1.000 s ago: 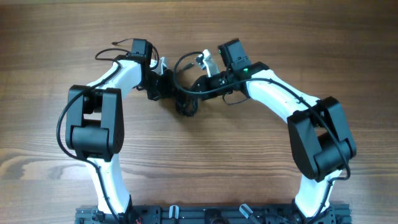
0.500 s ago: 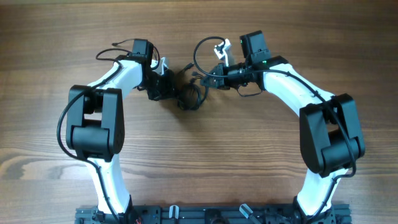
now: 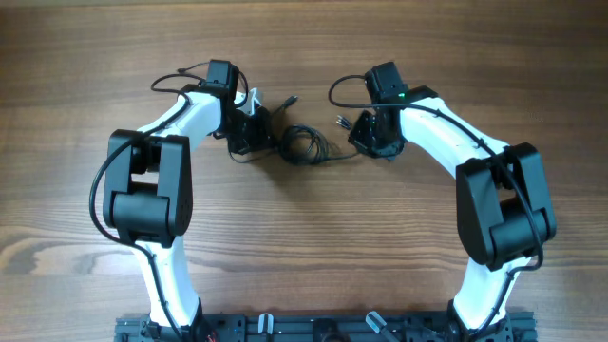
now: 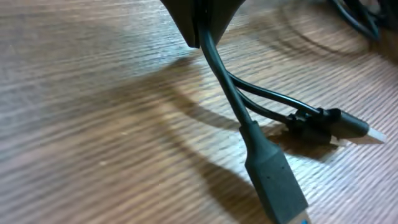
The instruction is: Untangle cables
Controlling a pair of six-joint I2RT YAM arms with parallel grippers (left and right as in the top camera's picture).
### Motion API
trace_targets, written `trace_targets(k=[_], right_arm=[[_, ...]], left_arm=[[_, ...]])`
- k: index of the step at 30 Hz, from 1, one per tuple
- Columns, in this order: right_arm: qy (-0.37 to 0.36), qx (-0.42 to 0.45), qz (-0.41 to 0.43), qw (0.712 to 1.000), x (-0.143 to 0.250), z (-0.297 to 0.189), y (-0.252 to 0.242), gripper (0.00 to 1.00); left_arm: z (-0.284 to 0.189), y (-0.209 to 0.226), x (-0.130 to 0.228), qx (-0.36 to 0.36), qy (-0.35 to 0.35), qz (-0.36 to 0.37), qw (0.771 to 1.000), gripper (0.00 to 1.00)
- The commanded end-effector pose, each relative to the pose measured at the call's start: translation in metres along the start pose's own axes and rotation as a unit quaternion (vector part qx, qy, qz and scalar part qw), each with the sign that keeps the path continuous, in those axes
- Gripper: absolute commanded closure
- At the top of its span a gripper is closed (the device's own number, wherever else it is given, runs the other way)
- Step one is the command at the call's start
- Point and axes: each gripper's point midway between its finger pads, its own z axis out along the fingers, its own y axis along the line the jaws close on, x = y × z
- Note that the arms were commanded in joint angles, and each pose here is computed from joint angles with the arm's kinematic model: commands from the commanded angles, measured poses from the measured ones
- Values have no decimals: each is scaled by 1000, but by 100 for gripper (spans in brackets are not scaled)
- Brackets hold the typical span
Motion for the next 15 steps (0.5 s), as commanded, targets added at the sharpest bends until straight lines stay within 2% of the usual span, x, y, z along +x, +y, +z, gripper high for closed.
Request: trace_targets(k=[1, 5, 7, 8, 12, 13, 14, 15], right_arm=[[7, 32, 40, 999, 2, 7, -17, 86], [48, 0, -22, 999, 16, 7, -6, 75], [79, -35, -86, 993, 28, 5, 3, 57], [92, -48, -119, 987, 33, 4, 6, 49], [102, -51, -131, 985, 37, -6, 4, 42], [101, -61, -144, 983, 37, -11, 9, 41], [101, -84, -165, 978, 39, -20, 18, 41], [101, -101, -178, 974, 40, -27, 25, 41]], left_arm=[[6, 29, 5, -51, 2, -18, 999, 96], [5, 28, 4, -49, -1, -16, 999, 96], [-5, 17, -4, -35, -16, -8, 999, 95], [-16, 8, -11, -27, -31, -1, 999, 92], [-67, -28, -33, -2, -100, 36, 994, 80], [-79, -37, -35, 3, -115, 46, 992, 73], [-91, -46, -36, 8, -130, 55, 990, 61], [-101, -52, -35, 11, -141, 62, 988, 58]])
